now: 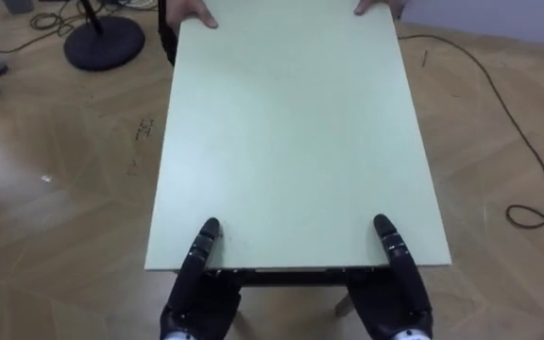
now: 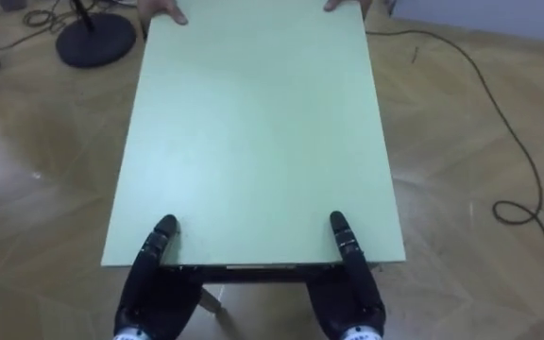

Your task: Move table with human

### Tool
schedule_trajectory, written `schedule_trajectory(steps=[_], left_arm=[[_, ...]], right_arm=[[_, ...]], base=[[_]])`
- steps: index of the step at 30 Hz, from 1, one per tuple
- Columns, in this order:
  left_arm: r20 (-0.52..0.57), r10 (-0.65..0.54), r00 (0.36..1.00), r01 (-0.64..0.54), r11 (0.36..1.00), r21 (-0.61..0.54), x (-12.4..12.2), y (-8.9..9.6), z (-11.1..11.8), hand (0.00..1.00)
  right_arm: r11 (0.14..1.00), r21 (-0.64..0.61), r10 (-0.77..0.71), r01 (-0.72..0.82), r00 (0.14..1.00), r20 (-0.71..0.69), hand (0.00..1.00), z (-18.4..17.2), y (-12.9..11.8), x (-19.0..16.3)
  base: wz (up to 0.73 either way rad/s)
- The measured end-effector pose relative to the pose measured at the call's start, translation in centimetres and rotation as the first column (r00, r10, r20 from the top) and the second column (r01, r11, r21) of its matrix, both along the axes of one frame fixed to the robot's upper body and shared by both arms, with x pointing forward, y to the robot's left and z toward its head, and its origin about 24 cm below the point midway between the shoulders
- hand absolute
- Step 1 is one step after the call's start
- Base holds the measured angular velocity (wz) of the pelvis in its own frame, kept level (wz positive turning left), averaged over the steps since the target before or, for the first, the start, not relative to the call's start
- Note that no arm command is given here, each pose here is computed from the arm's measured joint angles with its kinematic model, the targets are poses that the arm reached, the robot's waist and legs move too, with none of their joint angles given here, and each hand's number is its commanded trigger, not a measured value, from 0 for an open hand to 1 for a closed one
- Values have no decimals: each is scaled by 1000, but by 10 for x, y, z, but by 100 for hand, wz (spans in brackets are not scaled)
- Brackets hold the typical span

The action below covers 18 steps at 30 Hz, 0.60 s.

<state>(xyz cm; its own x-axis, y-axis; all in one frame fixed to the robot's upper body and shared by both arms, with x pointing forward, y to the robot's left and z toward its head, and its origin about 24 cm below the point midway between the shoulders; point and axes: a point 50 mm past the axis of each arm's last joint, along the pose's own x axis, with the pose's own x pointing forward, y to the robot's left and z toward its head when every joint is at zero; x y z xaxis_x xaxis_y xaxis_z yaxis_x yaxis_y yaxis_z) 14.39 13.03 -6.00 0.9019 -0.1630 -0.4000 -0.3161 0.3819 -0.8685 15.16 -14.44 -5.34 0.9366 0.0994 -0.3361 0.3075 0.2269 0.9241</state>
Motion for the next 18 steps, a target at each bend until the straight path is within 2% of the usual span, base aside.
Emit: schedule_trajectory(steps=[10,18], left_arm=[[26,-1,1000,1,999,-36,-4,0,0,100],[11,-11,1000,12,999,-41,-10,0,-2,100]], right_arm=[[998,-38,44,-42,998,55,100,8,-4,14],[999,-33,38,-37,998,40,100,5,-5,8]], base=[[54],[63]])
